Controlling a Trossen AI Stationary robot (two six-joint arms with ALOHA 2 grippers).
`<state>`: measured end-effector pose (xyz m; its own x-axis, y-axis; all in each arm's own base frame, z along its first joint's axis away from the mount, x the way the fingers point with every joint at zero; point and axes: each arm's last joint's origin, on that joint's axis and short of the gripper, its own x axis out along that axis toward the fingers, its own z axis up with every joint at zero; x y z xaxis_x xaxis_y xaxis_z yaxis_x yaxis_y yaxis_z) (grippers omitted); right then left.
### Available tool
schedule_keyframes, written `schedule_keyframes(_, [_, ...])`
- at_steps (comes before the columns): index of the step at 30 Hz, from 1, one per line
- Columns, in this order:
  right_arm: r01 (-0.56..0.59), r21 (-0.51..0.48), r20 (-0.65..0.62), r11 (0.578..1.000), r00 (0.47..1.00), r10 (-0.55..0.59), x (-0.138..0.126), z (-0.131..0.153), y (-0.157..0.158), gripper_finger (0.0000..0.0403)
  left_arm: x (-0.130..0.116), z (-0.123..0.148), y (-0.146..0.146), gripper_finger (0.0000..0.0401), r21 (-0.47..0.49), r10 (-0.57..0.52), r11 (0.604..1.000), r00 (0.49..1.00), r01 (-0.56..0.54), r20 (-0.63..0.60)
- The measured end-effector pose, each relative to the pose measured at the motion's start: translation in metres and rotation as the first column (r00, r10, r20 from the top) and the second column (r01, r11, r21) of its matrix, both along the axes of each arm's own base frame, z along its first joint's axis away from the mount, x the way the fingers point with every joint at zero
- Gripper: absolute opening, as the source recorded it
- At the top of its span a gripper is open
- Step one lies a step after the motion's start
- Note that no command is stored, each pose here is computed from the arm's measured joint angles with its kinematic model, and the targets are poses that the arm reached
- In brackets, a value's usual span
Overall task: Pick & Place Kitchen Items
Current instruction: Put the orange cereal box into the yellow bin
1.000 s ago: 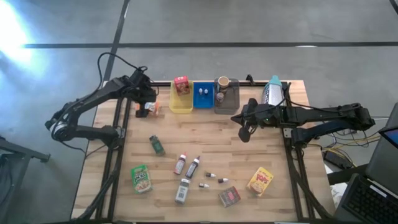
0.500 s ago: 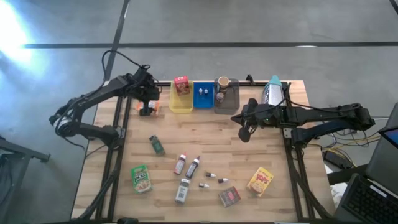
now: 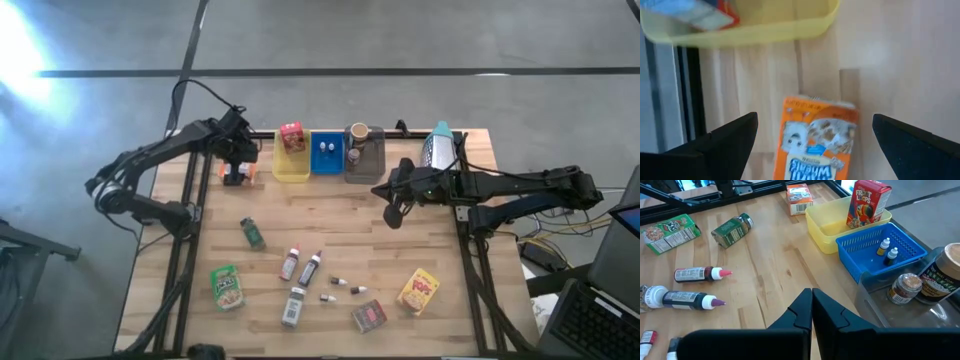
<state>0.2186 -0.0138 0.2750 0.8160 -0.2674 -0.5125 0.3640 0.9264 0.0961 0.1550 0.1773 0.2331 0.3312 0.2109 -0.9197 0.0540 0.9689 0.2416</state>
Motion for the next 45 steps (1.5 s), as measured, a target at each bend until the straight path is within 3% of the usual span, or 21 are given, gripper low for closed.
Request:
schedule_keyframes(7, [0.0, 0.0, 0.0, 1.0, 1.0, 0.0, 0.0, 0.0, 0.0, 0.0008, -0.003, -0.011, 0.01, 0.0399, -0.07, 0.058, 0.996, 0.996, -0.063, -0.065])
schedule_keyframes(11, [0.0, 0.0, 0.0, 1.0, 1.0, 0.0, 0.0, 0.0, 0.0, 0.0008, 0.0, -0.016, 0.018, 0.0399, -0.054, 0.079, 0.995, 0.989, -0.086, -0.122])
schedule_keyframes(16, [0.0, 0.0, 0.0, 1.0, 1.0, 0.0, 0.0, 0.0, 0.0, 0.0008, 0.005, -0.021, 0.026, 0.0399, -0.055, 0.03, 0.998, 0.988, -0.039, -0.152])
schedule_keyframes(29, [0.0, 0.0, 0.0, 1.0, 1.0, 0.0, 0.0, 0.0, 0.0, 0.0008, 0.011, -0.043, 0.033, 0.0399, -0.162, -0.034, 0.987, 0.971, -0.005, -0.237])
schedule_keyframes(45, [0.0, 0.0, 0.0, 1.0, 1.0, 0.0, 0.0, 0.0, 0.0, 0.0008, 0.008, -0.022, 0.029, 0.0399, -0.099, -0.025, 0.995, 0.969, 0.0, -0.246])
